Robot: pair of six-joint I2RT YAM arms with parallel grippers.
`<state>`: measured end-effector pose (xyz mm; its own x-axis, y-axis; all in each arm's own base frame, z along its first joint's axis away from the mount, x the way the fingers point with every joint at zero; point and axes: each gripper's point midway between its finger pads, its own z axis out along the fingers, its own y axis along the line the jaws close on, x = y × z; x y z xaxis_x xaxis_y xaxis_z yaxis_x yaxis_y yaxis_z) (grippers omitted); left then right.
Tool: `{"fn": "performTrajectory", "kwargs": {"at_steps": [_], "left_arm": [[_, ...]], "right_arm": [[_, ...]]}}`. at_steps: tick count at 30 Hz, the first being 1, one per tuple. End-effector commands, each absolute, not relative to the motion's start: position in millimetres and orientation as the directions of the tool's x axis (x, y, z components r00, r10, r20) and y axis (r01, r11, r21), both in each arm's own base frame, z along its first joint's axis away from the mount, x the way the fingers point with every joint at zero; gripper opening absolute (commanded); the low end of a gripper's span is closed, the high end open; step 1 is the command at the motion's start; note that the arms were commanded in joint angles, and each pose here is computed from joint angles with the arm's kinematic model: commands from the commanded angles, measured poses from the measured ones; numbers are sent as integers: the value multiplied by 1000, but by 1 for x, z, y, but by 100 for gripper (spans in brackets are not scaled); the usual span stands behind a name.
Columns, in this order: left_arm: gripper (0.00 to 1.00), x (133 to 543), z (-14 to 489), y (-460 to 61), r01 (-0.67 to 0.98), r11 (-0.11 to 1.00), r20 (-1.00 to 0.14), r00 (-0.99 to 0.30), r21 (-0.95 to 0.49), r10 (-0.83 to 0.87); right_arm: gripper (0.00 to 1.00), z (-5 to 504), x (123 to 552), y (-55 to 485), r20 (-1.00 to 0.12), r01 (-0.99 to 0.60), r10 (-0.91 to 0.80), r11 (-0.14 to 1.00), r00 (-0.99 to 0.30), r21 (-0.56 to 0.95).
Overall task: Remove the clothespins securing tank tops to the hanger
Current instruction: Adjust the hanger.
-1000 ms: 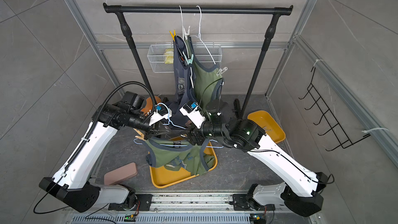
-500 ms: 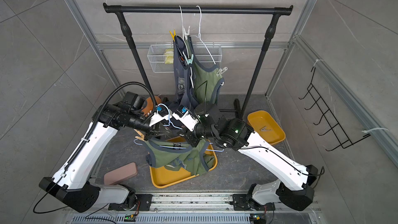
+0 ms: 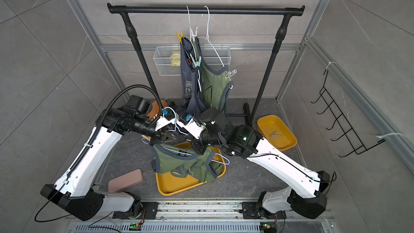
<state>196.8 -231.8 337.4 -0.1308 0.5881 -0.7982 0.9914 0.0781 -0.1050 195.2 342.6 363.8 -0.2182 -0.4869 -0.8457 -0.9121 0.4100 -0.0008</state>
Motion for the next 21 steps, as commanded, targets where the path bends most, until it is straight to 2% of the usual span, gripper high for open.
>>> {"fn": "performTrajectory", "kwargs": {"at_steps": [1,7,10,13,21], "left_arm": [[55,187,356,-232,998,44,-825,-68,-53,562],[82,191,354,-229,998,55,-811,-42,-12,583],[90,193,351,-226,998,65,-800,-35,5,599],[93,195,347,-222,996,78,-782,-24,32,622],[93,195,347,-210,989,92,-743,22,112,669]], "right_arm": [[0,383,209,340,-882,-883,-437,466,-173,-58],[0,392,216,334,-902,-855,-408,509,-138,-99],[0,399,216,331,-912,-849,-390,517,-124,-106],[0,405,216,329,-917,-846,-381,522,-118,-108],[0,398,219,324,-907,-829,-399,547,-134,-118]]}}
